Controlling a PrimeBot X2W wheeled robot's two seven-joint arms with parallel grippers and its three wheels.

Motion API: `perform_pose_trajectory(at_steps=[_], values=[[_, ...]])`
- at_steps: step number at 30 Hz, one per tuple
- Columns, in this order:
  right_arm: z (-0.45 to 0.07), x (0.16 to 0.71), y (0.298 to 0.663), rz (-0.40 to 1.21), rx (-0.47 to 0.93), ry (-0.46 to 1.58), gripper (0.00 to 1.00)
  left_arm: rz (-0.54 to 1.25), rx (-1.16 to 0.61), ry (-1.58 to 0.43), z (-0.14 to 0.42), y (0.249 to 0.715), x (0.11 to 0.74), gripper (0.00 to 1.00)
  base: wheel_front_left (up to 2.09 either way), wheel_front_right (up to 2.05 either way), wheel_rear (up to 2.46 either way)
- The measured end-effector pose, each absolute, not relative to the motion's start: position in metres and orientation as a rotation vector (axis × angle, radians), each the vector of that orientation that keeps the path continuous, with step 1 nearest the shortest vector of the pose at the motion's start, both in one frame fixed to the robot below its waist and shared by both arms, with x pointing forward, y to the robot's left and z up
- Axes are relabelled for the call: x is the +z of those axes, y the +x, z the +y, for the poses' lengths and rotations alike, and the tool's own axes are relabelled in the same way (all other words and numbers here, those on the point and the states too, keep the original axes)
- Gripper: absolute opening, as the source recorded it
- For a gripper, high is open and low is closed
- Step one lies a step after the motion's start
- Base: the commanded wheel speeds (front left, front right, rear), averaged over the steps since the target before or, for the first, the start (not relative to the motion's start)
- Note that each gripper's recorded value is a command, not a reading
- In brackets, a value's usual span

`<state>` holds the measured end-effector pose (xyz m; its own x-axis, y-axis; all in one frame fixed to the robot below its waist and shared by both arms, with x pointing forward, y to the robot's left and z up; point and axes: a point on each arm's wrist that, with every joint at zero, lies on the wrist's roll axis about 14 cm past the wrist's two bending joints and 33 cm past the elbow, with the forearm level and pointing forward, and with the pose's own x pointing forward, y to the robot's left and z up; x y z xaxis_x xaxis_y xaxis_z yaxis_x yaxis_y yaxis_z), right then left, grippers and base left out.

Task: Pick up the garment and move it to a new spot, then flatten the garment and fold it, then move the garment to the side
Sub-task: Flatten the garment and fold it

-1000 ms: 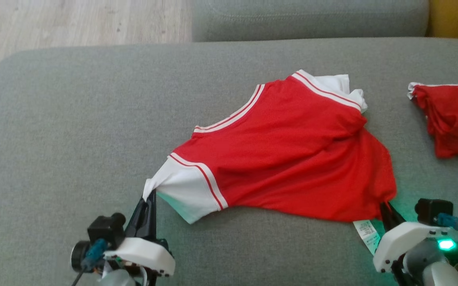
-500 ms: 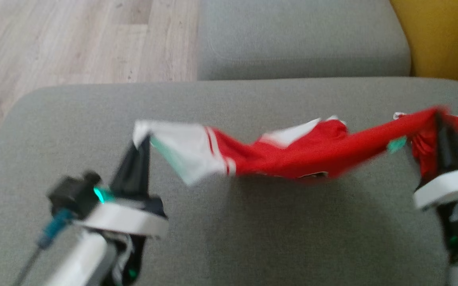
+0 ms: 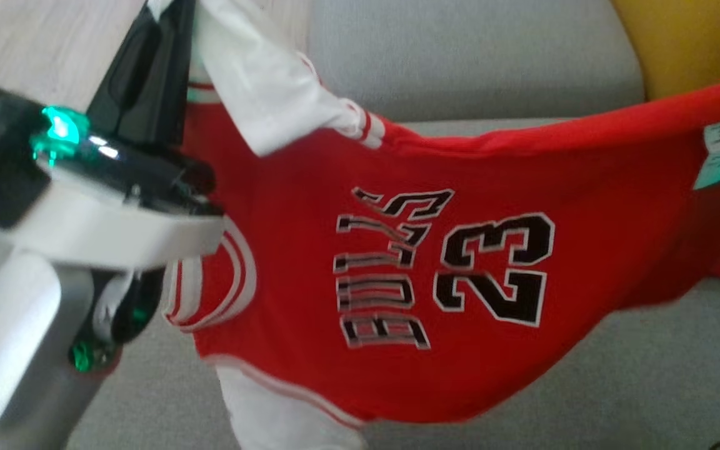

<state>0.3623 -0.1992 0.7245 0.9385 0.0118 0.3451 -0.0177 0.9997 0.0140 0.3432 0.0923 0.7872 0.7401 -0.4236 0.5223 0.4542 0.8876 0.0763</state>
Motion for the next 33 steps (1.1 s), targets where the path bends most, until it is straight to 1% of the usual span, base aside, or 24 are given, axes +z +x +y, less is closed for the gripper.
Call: perform_pose_trajectory(at_steps=[3,5,6,7,11,15,19,20,22,25,27,30,33], values=[[-0.194,0.704,0.384,-0.266,0.035,0.016,0.00,-0.481,-0.478,-0.056,0.094,0.371,0.772,0.00,0.00,0.00,0.00],[-0.187,0.697,0.404,-0.235,0.059,0.026,0.00,-0.433,-0.470,-0.046,0.096,0.395,0.762,0.00,0.00,0.00,0.00],[-0.185,0.696,0.417,-0.227,0.066,0.031,0.00,-0.415,-0.467,-0.037,0.097,0.409,0.759,0.00,0.00,0.00,0.00],[-0.183,0.700,0.448,-0.225,0.073,0.018,0.00,-0.387,-0.457,-0.018,0.099,0.439,0.756,0.00,0.00,0.00,0.00],[-0.185,0.718,0.509,-0.278,0.046,-0.077,0.00,-0.413,-0.423,0.038,0.103,0.498,0.768,0.00,0.00,0.00,0.00],[-0.178,0.713,0.565,-0.262,0.047,-0.125,0.00,-0.445,-0.377,0.062,0.104,0.550,0.778,0.00,0.00,0.00,0.00],[-0.178,0.704,0.608,-0.240,0.028,-0.175,0.00,-0.461,-0.333,0.081,0.104,0.588,0.777,0.00,0.00,0.00,0.00],[-0.178,0.704,0.608,-0.240,0.028,-0.175,0.00,-0.461,-0.333,0.081,0.104,0.588,0.777,0.00,0.00,0.00,0.00],[-0.178,0.695,0.625,-0.221,0.019,-0.205,0.00,-0.443,-0.327,0.095,0.103,0.602,0.764,0.00,0.00,0.00,0.00],[-0.175,0.663,0.646,-0.164,0.021,-0.227,0.00,-0.371,-0.312,0.077,0.108,0.622,0.729,0.00,0.00,0.00,0.00],[-0.170,0.628,0.657,-0.103,0.034,-0.214,0.00,-0.316,-0.302,0.053,0.111,0.634,0.699,0.00,0.00,0.00,0.00],[-0.160,0.571,0.669,-0.002,0.066,-0.214,0.00,-0.238,-0.299,0.023,0.115,0.646,0.654,0.00,0.00,0.00,0.00],[-0.151,0.528,0.674,0.060,0.095,-0.208,0.00,-0.151,-0.301,-0.011,0.119,0.648,0.603,0.00,0.00,0.00,0.00]])
